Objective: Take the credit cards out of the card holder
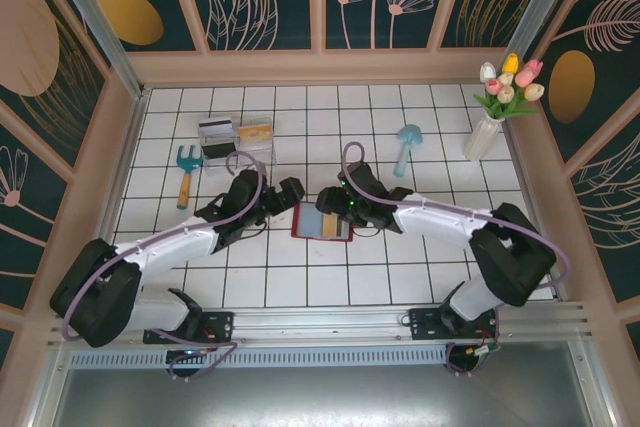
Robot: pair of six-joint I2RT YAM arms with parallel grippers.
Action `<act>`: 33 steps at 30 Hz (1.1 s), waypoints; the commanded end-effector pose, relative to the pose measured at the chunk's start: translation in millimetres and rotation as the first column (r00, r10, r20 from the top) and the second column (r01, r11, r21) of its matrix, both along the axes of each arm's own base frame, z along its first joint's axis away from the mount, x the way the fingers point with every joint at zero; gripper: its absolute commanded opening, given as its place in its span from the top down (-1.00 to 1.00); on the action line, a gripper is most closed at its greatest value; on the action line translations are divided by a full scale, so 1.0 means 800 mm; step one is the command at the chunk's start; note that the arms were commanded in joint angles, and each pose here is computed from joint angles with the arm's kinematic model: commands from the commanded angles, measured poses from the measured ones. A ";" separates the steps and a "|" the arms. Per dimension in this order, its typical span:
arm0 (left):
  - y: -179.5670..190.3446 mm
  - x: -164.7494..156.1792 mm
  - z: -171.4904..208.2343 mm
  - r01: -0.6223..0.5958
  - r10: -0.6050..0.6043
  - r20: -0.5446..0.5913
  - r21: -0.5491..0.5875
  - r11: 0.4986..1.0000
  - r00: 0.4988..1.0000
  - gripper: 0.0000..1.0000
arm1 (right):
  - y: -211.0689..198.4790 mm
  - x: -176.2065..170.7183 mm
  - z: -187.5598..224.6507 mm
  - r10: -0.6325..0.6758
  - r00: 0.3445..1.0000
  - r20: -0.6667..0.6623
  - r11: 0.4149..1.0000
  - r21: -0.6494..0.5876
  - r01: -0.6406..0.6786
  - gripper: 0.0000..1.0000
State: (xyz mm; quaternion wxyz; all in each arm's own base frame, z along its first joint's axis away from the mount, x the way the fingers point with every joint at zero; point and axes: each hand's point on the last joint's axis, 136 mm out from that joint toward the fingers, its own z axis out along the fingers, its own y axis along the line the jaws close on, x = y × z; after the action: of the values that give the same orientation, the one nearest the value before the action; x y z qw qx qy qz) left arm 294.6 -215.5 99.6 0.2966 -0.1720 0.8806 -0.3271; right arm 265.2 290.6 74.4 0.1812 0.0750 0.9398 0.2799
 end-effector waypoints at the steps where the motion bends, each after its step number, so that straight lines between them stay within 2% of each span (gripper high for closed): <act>1: 0.014 0.005 0.014 -0.090 0.091 0.012 -0.086 0.992 0.996 -0.97 | 0.013 0.008 0.000 0.028 0.999 -0.016 0.999 -0.035 -0.028 -0.36; 5: 0.003 -0.002 0.020 -0.020 0.023 0.025 -0.109 0.994 0.999 -0.93 | 0.007 0.011 -0.019 0.001 0.998 -0.057 0.997 -0.078 -0.005 -0.35; 9: -0.013 0.000 0.023 0.056 -0.054 0.020 -0.089 0.994 0.998 -0.81 | -0.016 0.011 -0.050 -0.047 0.993 -0.111 0.991 -0.133 0.032 -0.28; 14: -0.047 0.003 0.029 0.132 -0.128 0.034 -0.181 0.975 0.991 -0.55 | -0.032 0.011 -0.069 -0.078 0.988 -0.130 0.993 -0.095 0.066 -0.20; 18: -0.068 0.006 0.022 0.172 -0.174 0.000 -0.159 0.972 0.985 -0.38 | -0.040 0.007 -0.077 -0.090 0.985 -0.147 0.993 -0.091 0.077 -0.16; 20: -0.084 0.003 0.024 0.214 -0.219 -0.007 -0.174 0.961 0.976 -0.21 | -0.040 0.004 -0.079 -0.072 0.985 -0.156 0.995 -0.077 0.061 -0.14; 26: -0.107 -0.011 0.015 0.238 -0.256 -0.051 -0.231 0.943 0.965 0.21 | -0.042 0.008 -0.063 -0.040 0.988 -0.149 0.999 0.028 0.045 -0.01; 30: -0.126 -0.026 0.001 0.274 -0.303 -0.083 -0.249 0.929 0.950 0.37 | -0.042 0.017 -0.029 -0.029 0.996 -0.084 0.997 0.065 0.034 0.02; 33: -0.135 -0.031 -0.011 0.288 -0.322 -0.107 -0.248 0.925 0.941 0.44 | -0.049 0.012 -0.023 -0.049 0.995 -0.081 0.996 0.071 0.055 0.08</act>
State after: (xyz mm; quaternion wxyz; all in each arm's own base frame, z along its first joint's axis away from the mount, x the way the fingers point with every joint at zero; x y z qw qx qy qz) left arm 271.0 -309.3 86.7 0.1654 -0.0980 0.8797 -0.4349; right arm 282.2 256.8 48.6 0.1478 0.1208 0.9341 0.3016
